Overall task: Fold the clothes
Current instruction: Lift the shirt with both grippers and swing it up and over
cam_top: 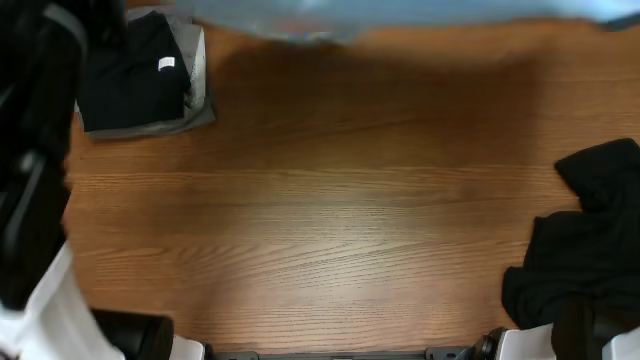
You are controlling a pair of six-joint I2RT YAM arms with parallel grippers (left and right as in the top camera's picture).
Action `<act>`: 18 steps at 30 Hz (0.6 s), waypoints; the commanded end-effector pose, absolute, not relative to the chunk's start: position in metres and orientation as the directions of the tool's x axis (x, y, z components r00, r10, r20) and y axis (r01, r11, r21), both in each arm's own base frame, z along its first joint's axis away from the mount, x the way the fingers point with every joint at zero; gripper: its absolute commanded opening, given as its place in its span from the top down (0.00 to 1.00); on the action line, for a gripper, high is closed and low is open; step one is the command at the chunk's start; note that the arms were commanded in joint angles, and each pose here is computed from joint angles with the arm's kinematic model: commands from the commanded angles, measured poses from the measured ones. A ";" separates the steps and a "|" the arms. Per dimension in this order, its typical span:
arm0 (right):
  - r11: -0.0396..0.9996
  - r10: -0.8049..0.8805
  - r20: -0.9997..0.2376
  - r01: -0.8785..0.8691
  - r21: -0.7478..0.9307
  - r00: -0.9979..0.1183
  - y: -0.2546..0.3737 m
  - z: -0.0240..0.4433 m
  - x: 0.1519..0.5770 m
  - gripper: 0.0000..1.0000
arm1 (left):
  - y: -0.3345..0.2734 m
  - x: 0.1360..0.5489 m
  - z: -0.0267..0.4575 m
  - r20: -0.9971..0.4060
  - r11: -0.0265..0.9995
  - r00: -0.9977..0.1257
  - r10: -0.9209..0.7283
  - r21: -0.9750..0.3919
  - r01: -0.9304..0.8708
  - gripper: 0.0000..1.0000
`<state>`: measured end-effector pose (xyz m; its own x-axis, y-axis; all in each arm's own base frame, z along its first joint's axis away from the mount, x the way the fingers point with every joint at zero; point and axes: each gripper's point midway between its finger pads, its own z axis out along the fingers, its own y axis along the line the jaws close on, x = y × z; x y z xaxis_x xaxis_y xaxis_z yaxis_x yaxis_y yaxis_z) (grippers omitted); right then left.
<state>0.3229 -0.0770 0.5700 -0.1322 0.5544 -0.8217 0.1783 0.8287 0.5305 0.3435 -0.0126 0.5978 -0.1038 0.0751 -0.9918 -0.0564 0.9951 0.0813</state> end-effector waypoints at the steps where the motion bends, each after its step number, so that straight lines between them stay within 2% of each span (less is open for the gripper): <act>1: 0.801 0.598 -0.744 0.263 0.538 -0.299 -0.087 0.510 0.361 0.96 | -0.023 0.394 0.522 -0.934 0.995 -0.345 0.091 0.103 -0.017 0.96; 5: 0.777 0.629 -0.627 0.355 0.520 -0.460 -0.087 0.445 0.377 0.96 | -0.033 0.418 0.433 -0.795 0.997 -0.602 0.074 0.078 0.020 0.96; 6: 0.764 0.644 -0.577 0.394 0.511 -0.502 -0.089 0.420 0.381 0.96 | -0.045 0.426 0.393 -0.711 0.996 -0.698 0.088 0.050 0.075 0.96; 9: 0.753 0.656 -0.500 0.443 0.486 -0.566 -0.091 0.383 0.384 0.96 | -0.060 0.434 0.328 -0.558 0.991 -0.823 0.105 -0.008 0.131 0.96; 13: 0.741 0.664 -0.384 0.499 0.450 -0.641 -0.089 0.333 0.380 0.96 | -0.064 0.432 0.271 -0.399 0.993 -0.913 0.090 -0.039 0.114 0.96; 18: 0.729 0.670 -0.262 0.548 0.410 -0.695 -0.086 0.284 0.372 0.96 | -0.059 0.417 0.260 -0.330 0.996 -0.941 0.073 -0.027 0.086 0.96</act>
